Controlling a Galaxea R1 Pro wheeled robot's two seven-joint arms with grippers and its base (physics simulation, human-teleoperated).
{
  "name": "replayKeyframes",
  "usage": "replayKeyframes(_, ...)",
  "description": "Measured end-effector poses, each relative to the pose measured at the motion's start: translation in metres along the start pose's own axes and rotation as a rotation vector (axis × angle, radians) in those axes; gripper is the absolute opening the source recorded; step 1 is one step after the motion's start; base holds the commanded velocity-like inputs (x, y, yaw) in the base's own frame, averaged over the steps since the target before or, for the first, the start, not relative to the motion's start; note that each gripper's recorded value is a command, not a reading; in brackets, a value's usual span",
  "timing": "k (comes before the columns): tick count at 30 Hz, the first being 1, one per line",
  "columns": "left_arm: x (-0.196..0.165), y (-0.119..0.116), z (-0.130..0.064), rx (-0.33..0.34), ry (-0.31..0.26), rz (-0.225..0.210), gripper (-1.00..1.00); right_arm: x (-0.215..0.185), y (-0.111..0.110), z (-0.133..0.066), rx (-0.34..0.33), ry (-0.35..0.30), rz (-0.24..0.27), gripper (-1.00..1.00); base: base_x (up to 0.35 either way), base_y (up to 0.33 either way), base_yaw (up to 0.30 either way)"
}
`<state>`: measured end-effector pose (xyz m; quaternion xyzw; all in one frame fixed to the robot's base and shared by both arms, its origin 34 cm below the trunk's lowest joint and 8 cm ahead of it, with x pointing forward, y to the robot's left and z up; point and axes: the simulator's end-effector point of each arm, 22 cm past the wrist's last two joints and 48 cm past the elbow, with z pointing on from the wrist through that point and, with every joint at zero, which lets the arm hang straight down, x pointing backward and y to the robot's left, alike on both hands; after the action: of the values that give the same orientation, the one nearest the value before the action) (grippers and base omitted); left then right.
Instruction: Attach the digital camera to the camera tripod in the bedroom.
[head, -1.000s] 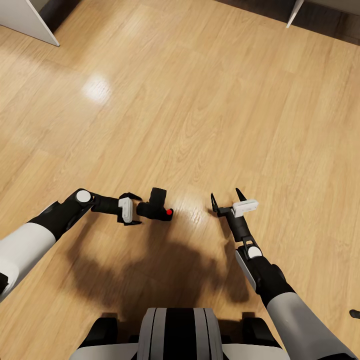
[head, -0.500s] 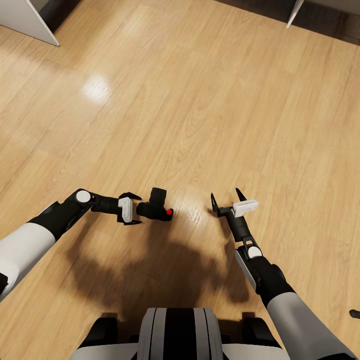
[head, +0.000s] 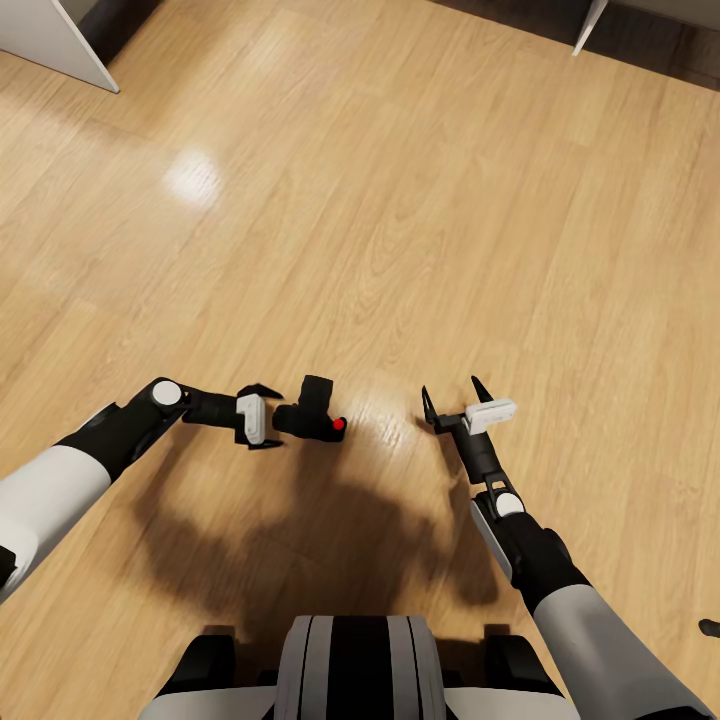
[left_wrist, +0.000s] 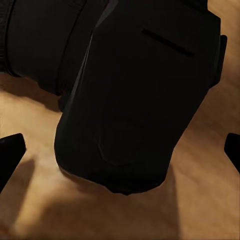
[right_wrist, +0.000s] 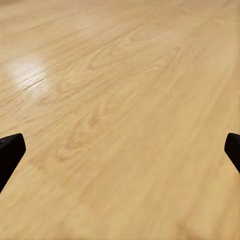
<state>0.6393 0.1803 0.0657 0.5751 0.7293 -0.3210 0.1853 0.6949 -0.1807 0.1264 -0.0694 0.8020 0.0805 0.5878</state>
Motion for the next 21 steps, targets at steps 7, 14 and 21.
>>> replayKeyframes(7,0.0,0.006,0.0,-0.026,0.0,0.0,1.0,0.0,0.0,0.0,0.0,0.0,0.0,1.0,0.0,0.0,0.0)
replayKeyframes(14,0.0,0.011,0.0,-0.049,0.001,-0.001,1.0,0.0,0.0,0.0,0.0,0.0,0.0,1.0,0.0,0.0,0.0)
replayKeyframes(21,0.001,0.012,0.0,-0.058,0.001,-0.001,1.0,0.0,0.0,0.0,0.0,0.0,0.0,1.0,0.0,0.0,0.0)
